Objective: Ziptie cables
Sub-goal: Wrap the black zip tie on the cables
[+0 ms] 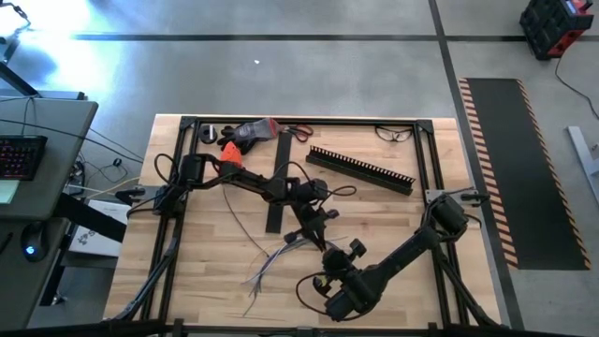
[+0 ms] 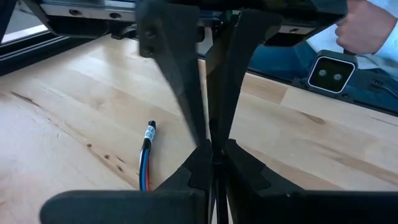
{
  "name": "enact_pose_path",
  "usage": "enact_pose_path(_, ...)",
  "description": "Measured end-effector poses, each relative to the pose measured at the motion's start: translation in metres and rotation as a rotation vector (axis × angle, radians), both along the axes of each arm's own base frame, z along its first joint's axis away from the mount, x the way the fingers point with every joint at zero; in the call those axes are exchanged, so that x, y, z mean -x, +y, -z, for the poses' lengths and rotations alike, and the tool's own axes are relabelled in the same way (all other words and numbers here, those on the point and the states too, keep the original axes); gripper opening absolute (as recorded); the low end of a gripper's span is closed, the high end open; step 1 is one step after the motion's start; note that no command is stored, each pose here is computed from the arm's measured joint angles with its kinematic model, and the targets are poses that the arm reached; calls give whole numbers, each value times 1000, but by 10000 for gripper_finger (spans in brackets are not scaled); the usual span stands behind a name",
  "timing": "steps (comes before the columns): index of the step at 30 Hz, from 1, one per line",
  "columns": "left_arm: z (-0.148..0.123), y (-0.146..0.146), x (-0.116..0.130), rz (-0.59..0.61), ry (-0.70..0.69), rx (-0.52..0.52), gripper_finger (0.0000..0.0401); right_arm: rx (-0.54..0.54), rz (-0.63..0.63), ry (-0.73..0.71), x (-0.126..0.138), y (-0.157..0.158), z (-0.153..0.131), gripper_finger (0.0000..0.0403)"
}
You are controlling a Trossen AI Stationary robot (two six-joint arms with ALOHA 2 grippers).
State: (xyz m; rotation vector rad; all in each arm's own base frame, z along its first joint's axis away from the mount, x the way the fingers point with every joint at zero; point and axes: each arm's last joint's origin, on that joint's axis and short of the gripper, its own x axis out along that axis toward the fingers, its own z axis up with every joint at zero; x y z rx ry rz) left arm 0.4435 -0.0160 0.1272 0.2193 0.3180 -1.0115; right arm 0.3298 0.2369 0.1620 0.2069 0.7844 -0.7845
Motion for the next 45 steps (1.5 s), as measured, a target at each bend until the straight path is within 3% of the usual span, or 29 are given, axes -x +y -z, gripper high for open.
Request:
enact_pose_path(12, 1, 15, 1, -31, 17, 4, 10, -74, 31, -52, 11, 16, 0, 0)
enact_pose_path(23, 2, 20, 1, -47, 25, -1, 10, -191, 53, -108, 41, 50, 1, 1)
enact_pose_path(29, 2, 16, 1, -35, 25, 3, 10, -147, 101, -258, 41, 49, -2, 0)
enact_pose_path(33, 2, 13, 1, -26, 24, 3, 10, -108, 121, -268, 30, 37, -3, 5)
enact_pose_path(37, 2, 12, 1, -24, 25, 5, 10, -91, 115, -219, 20, 25, -5, 45)
enact_pose_path(42, 1, 12, 1, -23, 23, 4, 10, -39, 99, -251, 14, 12, -23, 134)
enact_pose_path(45, 1, 12, 1, -23, 23, 5, 10, -75, 113, -134, 15, 5, -23, 177)
